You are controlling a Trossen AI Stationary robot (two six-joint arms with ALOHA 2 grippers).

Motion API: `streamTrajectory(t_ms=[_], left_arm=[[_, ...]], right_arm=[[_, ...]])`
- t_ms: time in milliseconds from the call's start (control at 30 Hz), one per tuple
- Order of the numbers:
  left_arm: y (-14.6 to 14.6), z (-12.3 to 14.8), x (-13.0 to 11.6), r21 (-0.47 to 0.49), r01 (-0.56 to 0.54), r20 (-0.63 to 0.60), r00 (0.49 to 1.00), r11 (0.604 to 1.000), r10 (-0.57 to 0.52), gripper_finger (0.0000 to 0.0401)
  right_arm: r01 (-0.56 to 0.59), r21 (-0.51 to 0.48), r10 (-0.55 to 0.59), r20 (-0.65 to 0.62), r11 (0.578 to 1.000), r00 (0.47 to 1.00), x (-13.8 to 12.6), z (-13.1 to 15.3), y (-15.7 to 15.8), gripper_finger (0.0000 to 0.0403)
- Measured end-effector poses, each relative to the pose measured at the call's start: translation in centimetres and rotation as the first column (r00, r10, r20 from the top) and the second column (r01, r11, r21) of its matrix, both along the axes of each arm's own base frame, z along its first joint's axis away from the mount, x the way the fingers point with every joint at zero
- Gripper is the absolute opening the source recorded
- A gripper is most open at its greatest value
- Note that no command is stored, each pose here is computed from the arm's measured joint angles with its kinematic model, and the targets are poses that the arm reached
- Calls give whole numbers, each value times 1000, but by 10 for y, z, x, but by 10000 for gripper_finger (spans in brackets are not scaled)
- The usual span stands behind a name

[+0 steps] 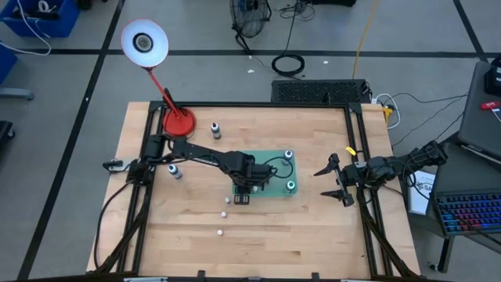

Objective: Pick & Place food coloring
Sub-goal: Put the small orange food coloring bottle into the blue bin, then put the small dark blue food coloring bottle into the blue bin

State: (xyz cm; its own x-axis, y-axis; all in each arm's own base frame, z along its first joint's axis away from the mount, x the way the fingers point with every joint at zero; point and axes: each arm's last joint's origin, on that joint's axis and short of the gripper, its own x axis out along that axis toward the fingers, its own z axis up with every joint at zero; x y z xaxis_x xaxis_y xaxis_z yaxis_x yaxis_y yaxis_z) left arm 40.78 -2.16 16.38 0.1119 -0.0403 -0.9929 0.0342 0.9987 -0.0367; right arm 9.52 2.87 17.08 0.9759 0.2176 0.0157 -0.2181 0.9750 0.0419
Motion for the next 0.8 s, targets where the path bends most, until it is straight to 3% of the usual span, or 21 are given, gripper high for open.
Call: streamTrajectory(t_ms=[167,433,633,800], left_arm=[[0,0,0,8,-1,2,1000,1000,1,166],[0,8,-4,10,-4,-30,1000,1000,5,178],[1,43,-11,10,-12,-28,1000,1000,13,171],[-5,89,-25,-4,-40,81,996,999,41,164]], right_arm=[[0,0,0,0,1000,1000,0,0,0,313],[0,0,0,0,1000,1000,0,0,0,313],[0,0,0,0,1000,1000,0,0,0,313],[0,0,0,-1,1000,1000,0,0,0,313]])
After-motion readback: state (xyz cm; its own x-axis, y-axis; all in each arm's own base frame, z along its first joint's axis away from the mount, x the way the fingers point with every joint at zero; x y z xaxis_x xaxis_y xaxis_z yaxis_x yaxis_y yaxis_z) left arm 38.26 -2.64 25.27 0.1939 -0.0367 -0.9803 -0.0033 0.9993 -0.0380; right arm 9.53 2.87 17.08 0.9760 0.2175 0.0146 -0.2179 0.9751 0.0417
